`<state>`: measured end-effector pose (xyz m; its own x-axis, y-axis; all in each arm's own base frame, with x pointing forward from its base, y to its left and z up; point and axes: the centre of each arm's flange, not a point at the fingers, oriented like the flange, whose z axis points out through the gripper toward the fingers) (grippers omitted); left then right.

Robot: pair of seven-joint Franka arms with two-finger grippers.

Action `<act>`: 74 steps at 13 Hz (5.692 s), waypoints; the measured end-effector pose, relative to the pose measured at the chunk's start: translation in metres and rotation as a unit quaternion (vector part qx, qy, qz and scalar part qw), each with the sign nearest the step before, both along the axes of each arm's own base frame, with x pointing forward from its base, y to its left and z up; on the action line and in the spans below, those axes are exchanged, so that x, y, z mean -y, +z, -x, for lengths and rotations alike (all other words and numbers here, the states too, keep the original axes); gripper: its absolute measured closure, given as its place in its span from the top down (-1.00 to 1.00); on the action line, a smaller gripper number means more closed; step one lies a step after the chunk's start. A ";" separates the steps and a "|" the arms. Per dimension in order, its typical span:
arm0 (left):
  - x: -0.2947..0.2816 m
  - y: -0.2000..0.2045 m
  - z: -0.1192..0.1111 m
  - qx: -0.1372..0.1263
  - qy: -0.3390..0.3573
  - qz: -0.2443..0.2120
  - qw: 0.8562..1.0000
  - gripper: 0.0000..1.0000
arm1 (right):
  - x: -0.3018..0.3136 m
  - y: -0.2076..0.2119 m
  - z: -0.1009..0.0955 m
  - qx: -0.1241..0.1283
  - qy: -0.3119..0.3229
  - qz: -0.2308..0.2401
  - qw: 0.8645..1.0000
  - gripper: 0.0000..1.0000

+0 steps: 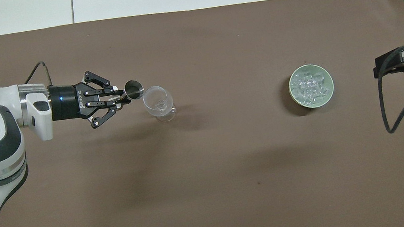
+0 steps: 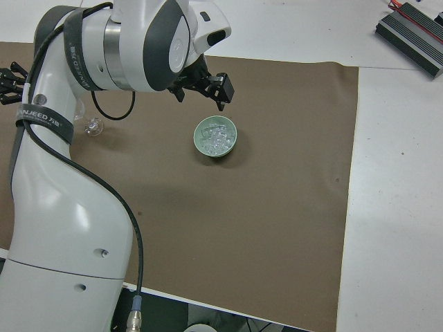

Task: Pour wine and add ice with both arms
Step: 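Tilt the bottle over the clear glass with the left gripper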

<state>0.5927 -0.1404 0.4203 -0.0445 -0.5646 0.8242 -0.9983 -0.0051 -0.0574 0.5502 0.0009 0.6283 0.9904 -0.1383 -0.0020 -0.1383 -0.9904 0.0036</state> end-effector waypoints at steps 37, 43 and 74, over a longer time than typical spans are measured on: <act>0.064 0.057 0.005 -0.053 0.061 -0.251 0.965 -0.58 | 0.000 0.000 0.000 0.000 0.000 0.000 1.000 1.00; 0.071 0.068 0.006 -0.037 0.056 -0.299 0.952 -0.58 | 0.000 0.000 0.000 0.000 0.000 0.000 1.000 1.00; 0.122 0.087 0.027 -0.011 0.059 -0.405 0.912 -0.58 | 0.000 0.000 0.000 0.000 0.000 0.000 1.000 1.00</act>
